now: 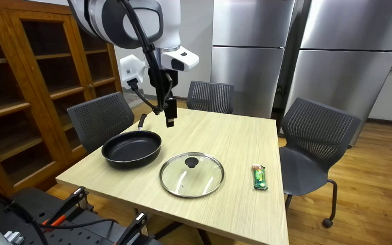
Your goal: Put the lid on the pan
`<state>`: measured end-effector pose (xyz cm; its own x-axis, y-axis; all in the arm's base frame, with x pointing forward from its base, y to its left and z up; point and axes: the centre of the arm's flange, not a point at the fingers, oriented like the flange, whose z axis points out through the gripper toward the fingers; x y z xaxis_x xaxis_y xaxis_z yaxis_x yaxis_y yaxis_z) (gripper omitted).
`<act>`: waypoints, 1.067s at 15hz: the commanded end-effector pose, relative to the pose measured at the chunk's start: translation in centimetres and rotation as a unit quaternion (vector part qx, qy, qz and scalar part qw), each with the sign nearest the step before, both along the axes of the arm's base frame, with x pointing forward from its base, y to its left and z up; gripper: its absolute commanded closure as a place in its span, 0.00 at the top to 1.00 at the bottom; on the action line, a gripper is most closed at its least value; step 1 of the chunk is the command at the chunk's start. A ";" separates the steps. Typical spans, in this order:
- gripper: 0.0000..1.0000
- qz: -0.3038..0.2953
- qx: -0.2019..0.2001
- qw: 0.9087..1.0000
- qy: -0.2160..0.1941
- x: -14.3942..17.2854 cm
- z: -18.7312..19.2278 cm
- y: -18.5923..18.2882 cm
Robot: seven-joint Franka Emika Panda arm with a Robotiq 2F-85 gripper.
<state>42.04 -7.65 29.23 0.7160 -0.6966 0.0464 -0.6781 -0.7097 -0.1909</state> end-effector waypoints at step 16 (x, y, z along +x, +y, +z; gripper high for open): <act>1.00 -0.015 -0.050 0.997 0.065 11.8 -9.9 -2.1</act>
<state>51.21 -10.18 21.24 0.7056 -0.7076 0.0363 -0.7047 -0.7062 -0.0686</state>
